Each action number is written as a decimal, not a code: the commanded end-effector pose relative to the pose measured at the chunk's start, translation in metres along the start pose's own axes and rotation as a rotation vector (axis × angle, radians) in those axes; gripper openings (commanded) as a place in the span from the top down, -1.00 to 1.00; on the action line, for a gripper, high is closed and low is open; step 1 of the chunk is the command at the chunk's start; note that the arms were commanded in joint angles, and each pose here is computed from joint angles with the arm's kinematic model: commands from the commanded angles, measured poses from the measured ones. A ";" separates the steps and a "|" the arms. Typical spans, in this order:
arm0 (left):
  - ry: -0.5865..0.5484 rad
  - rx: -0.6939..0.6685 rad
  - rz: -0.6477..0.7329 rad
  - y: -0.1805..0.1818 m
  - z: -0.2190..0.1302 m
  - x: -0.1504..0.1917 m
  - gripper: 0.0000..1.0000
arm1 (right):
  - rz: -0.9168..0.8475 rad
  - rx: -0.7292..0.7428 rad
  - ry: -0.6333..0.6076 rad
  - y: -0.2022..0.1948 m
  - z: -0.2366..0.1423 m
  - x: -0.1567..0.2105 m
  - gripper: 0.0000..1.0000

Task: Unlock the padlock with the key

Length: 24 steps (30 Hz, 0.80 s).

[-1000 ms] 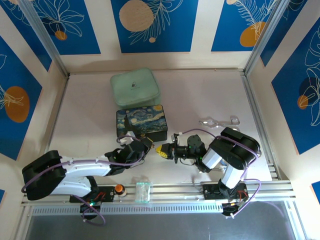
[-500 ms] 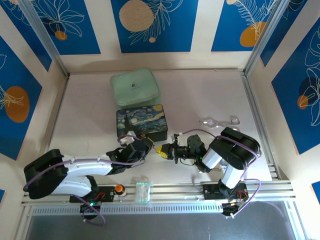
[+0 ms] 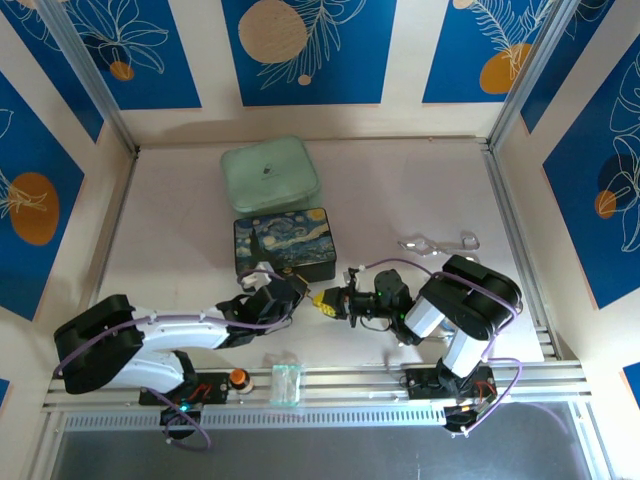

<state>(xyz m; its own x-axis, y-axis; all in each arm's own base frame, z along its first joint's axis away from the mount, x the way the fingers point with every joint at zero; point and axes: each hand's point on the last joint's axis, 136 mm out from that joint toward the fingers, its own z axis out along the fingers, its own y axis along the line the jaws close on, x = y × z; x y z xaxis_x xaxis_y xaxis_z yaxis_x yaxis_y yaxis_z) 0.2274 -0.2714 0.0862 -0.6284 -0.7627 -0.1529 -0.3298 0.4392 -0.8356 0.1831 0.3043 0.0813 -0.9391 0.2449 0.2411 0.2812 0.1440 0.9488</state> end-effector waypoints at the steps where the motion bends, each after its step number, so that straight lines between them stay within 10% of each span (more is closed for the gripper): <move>1: -0.031 -0.012 0.024 -0.001 -0.003 -0.008 1.00 | -0.070 -0.089 -0.027 0.027 -0.005 -0.004 1.00; 24: -0.080 0.034 0.011 -0.018 -0.009 -0.023 1.00 | -0.053 -0.049 -0.014 0.013 -0.002 0.002 1.00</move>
<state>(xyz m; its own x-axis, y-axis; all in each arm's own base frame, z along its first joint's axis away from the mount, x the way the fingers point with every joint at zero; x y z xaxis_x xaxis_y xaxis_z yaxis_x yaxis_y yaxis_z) 0.2280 -0.2603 0.0836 -0.6172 -0.7668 -0.1765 -0.3443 0.4649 -0.8157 0.1849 0.3054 0.0968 -0.9480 0.2416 0.2073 0.2375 0.1032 0.9659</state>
